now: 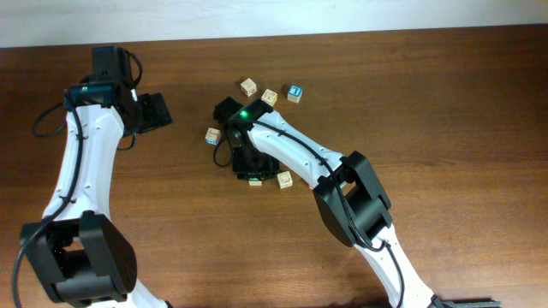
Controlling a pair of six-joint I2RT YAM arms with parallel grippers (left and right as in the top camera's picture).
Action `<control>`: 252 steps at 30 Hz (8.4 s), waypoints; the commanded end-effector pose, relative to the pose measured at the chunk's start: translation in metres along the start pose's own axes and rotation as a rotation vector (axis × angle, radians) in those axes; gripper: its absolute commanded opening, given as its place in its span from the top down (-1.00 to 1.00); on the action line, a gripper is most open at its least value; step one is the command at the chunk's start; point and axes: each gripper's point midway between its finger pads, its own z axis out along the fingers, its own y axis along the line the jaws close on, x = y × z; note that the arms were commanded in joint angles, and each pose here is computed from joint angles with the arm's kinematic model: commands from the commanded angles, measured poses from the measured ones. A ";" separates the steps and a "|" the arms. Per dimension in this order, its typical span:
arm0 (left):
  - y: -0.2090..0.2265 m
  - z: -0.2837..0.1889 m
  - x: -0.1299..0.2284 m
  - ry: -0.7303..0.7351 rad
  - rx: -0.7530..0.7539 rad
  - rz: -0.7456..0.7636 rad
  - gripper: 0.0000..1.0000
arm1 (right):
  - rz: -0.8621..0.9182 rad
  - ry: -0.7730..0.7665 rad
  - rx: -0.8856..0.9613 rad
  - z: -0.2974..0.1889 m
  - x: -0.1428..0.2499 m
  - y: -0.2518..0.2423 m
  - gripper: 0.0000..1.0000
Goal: Rotate 5 blocks
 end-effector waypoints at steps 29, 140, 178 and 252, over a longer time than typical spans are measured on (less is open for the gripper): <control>0.001 0.000 -0.004 -0.008 -0.012 -0.012 -0.98 | -0.187 -0.347 -0.250 -0.090 -0.080 0.054 -0.35; 0.105 -0.072 -0.042 -0.143 -0.048 -0.463 -0.98 | -0.289 -0.289 0.108 -0.160 -0.079 -0.079 -0.27; 0.105 -0.072 -0.042 -0.143 -0.048 -0.463 -0.98 | -0.463 -0.299 -0.119 -0.026 -0.137 -0.065 0.14; 0.105 -0.072 -0.042 -0.143 -0.048 -0.463 -0.98 | -0.276 -0.339 -0.081 -0.148 -0.113 -0.075 0.39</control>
